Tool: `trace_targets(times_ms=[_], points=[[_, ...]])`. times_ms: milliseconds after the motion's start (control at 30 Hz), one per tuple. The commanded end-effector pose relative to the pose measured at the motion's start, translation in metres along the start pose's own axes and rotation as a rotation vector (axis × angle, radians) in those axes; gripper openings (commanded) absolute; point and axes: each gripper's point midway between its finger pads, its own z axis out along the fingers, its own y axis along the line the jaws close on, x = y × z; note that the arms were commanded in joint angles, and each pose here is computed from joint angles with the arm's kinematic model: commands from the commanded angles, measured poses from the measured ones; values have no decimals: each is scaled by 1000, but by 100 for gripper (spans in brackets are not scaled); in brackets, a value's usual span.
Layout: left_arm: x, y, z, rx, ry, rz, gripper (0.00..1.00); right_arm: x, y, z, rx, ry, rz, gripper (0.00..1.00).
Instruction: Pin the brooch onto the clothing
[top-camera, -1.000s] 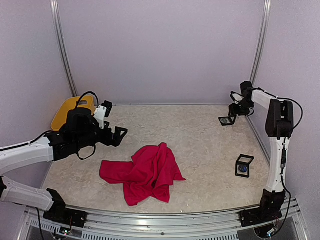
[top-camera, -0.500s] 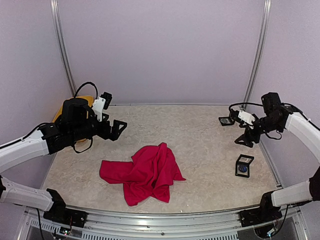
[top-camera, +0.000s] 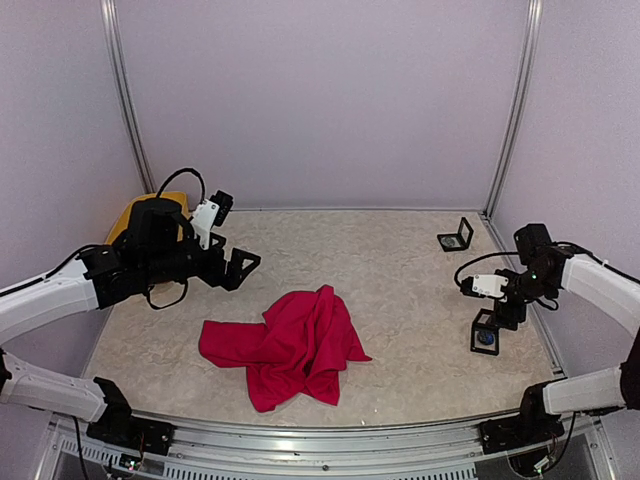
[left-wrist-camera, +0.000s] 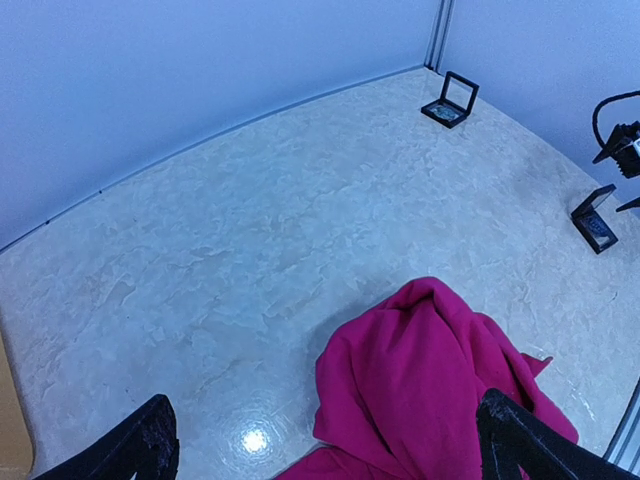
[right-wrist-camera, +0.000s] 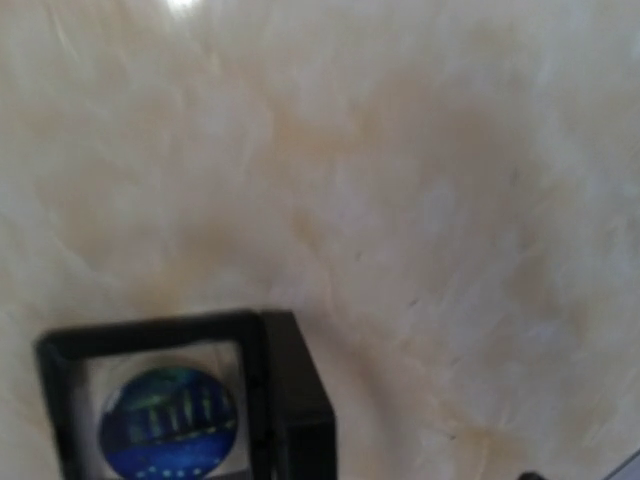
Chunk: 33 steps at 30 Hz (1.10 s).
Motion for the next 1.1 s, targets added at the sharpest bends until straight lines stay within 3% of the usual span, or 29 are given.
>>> trace_targets(times_ms=[0, 133, 267, 367, 500, 700, 867, 1067], points=[[-9, -4, -9, 12, -20, 17, 99, 17, -18, 18, 68, 96, -21, 80], [-13, -8, -12, 30, -17, 24, 99, 9, -13, 24, -2, 58, 16, 75], [-10, -6, -11, 20, -9, 42, 99, 14, -7, 30, -22, 75, 11, 46], [-8, -6, -10, 19, 0, 50, 99, 13, -2, 31, -49, 64, 11, 38], [-7, -7, -9, 27, 6, 47, 99, 14, -2, 31, -50, 69, 12, 30], [-6, -7, -9, 26, 10, 49, 99, 12, -6, 33, -60, 67, 27, 26], [-4, -7, -10, 24, 17, 49, 99, 11, -11, 35, -59, 70, 52, 7], [-3, -7, -10, 24, 22, 52, 99, 4, -14, 32, -49, 39, 56, 3]])
